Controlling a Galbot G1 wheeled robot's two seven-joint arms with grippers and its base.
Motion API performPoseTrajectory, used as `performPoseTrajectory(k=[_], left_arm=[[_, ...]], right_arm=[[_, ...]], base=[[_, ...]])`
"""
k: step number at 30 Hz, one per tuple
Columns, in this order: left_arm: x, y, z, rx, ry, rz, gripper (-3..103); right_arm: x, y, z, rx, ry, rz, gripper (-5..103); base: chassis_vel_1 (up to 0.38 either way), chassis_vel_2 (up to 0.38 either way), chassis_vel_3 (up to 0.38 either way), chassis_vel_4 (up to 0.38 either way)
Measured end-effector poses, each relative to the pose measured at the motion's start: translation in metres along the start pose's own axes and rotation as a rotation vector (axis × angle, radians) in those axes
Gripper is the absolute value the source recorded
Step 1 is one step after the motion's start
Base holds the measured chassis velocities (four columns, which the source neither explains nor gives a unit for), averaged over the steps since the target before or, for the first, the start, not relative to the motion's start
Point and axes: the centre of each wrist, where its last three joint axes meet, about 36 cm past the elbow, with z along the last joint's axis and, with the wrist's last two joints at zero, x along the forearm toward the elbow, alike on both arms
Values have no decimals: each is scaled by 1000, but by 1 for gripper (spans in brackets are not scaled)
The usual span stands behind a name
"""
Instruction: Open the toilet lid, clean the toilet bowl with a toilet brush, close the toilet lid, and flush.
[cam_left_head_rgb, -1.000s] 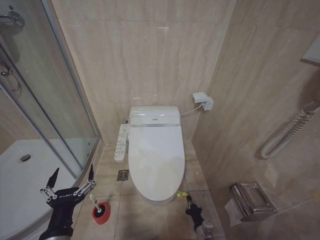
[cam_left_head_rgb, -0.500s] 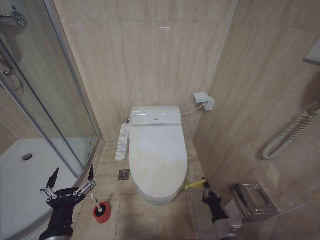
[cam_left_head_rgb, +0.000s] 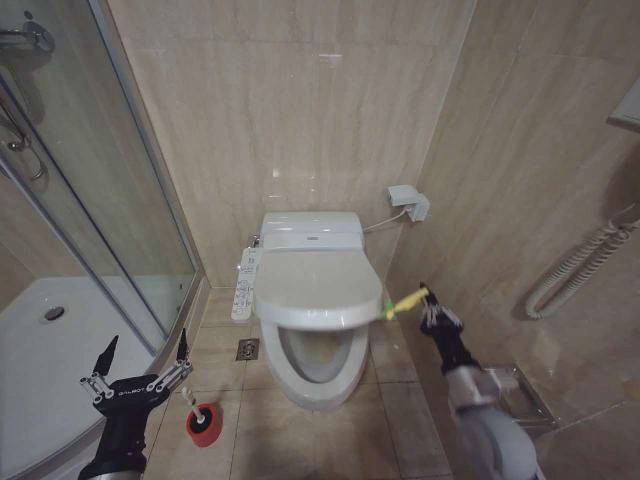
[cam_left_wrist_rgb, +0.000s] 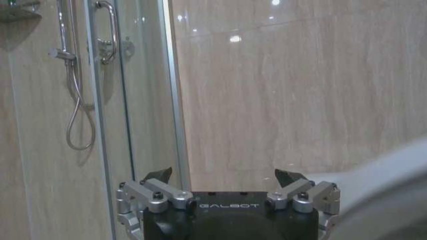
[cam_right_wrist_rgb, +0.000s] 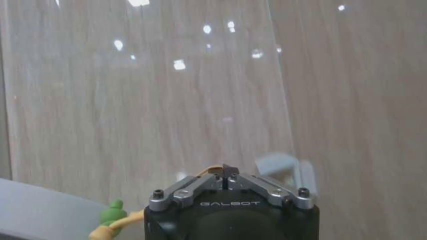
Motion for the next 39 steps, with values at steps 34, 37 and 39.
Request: performPoseTrajectory(k=[34, 37, 39], left_arm=[[0, 0, 0, 0, 0, 0, 100], [0, 0, 0, 0, 0, 0, 100], [0, 0, 0, 0, 0, 0, 100]], right_arm=[[-266, 13, -42, 103, -149, -100, 0], [-286, 19, -42, 121, -164, -113, 0], [-303, 25, -40, 133, -180, -119, 0]], base=[[0, 0, 0, 0], [0, 0, 0, 0], [0, 0, 0, 0]])
